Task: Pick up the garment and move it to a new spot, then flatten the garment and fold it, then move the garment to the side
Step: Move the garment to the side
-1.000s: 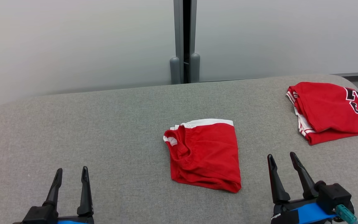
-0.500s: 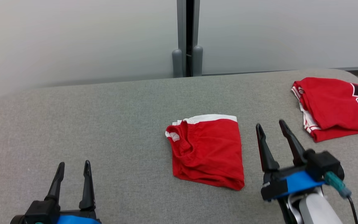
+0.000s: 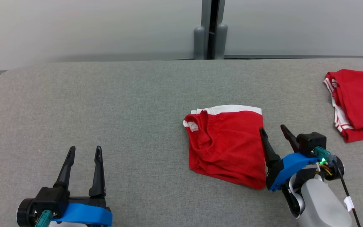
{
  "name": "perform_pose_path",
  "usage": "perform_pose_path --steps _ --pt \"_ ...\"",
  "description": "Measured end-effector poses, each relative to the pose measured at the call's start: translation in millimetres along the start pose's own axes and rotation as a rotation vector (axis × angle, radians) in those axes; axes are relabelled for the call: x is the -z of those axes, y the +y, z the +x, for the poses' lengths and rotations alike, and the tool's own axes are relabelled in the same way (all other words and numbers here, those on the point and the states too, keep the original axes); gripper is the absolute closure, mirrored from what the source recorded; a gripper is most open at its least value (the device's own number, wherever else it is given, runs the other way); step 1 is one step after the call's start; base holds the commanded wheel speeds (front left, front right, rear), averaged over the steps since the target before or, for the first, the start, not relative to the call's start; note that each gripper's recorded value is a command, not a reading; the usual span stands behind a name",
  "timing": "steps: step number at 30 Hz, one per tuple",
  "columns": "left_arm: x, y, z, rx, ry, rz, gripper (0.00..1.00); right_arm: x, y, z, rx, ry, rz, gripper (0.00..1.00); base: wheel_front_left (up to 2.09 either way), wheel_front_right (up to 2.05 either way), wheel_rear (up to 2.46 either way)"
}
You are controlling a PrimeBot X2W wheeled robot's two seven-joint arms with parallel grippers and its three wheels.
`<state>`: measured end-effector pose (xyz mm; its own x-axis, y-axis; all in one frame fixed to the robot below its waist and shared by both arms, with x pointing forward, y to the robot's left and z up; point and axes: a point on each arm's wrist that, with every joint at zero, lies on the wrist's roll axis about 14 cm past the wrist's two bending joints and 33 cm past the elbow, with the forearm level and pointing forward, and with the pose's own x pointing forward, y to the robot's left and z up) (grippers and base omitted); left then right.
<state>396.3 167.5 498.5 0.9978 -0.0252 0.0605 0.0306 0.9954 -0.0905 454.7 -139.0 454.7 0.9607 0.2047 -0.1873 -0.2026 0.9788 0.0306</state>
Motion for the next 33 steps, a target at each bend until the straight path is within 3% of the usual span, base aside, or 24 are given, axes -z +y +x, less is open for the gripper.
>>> perform_pose_path --steps 10,19,20,21,22,30,33 --pt "10 9 6 -0.027 0.025 0.001 0.0 66 5 10 -0.008 0.206 0.035 0.0 0.0 0.0 0.0" --pt "14 11 11 -0.035 0.035 0.002 0.0 82 23 19 -0.053 0.257 0.051 0.0 0.0 0.0 0.0" --pt "14 12 11 -0.037 0.035 0.001 0.0 83 24 20 -0.056 0.264 0.052 0.3 0.0 0.0 0.0" --pt "14 12 12 -0.039 0.035 0.001 0.0 84 25 21 -0.057 0.271 0.058 0.7 0.0 0.0 0.0" --pt "15 12 12 -0.04 0.037 -0.002 0.0 85 26 22 -0.06 0.274 0.063 1.0 0.0 0.0 0.0" --pt "22 8 19 -0.035 0.051 -0.006 0.0 83 24 24 -0.06 0.249 0.075 1.0 0.0 0.0 0.0" --pt "28 -4 29 0.003 0.059 -0.012 0.0 79 -9 21 -0.009 0.23 0.037 1.0 0.0 0.0 0.0"
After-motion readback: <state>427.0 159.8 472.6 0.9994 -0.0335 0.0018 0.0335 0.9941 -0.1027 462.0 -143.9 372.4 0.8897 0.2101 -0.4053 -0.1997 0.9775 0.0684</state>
